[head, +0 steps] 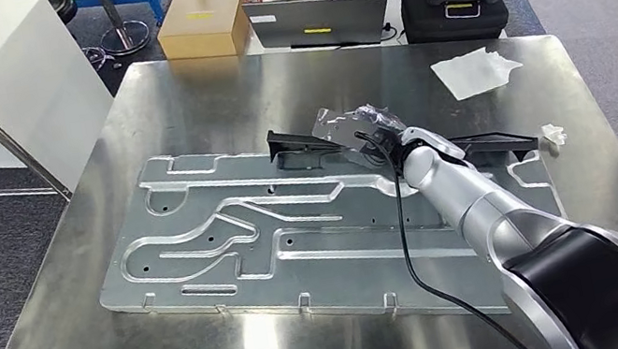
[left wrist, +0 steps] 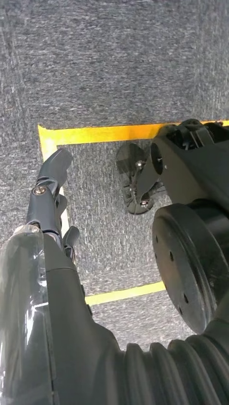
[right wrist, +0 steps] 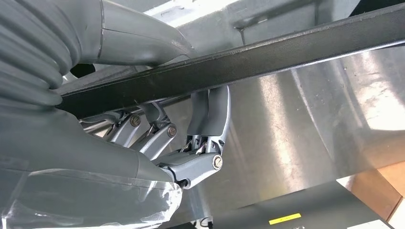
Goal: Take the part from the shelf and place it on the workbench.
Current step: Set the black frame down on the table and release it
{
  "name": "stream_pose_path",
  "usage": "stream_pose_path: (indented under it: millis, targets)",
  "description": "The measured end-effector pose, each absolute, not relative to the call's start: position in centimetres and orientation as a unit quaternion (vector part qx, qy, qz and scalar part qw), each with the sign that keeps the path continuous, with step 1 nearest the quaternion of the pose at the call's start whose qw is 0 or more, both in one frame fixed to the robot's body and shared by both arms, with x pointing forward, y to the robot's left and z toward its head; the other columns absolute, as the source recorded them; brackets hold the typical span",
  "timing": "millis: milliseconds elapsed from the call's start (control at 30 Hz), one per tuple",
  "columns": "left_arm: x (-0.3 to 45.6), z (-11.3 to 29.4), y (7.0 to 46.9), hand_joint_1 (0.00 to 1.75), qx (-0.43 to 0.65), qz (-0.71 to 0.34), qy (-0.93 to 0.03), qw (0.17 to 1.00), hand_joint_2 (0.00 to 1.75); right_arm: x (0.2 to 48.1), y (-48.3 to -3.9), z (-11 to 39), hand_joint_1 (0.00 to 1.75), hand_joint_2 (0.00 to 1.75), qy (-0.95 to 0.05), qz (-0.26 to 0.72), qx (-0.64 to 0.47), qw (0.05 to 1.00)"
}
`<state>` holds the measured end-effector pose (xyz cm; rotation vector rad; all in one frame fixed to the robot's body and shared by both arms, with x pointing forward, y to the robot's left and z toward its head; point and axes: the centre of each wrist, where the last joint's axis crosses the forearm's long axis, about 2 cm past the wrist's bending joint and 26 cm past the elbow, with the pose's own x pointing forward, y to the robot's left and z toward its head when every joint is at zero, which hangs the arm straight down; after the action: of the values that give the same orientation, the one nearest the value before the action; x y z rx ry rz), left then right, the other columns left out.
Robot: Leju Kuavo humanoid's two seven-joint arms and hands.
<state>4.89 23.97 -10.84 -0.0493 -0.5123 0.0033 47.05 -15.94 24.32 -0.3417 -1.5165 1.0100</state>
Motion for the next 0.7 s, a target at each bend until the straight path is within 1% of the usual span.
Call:
stream_pose_path:
  millis: [367,700]
  targets:
    - [4.9,-10.8,23.9,0.0,-0.035,0.001,-0.246,0.969,1.75,46.7,-16.8,22.7,1.75,1.75,-0.638,0.44,-0.149,0.614]
    - [5.7,-10.7,23.3,0.0,-0.044,-0.005,-0.245,0.969,1.75,46.7,-16.8,22.8,1.75,1.75,-0.637,0.446,-0.153,0.611]
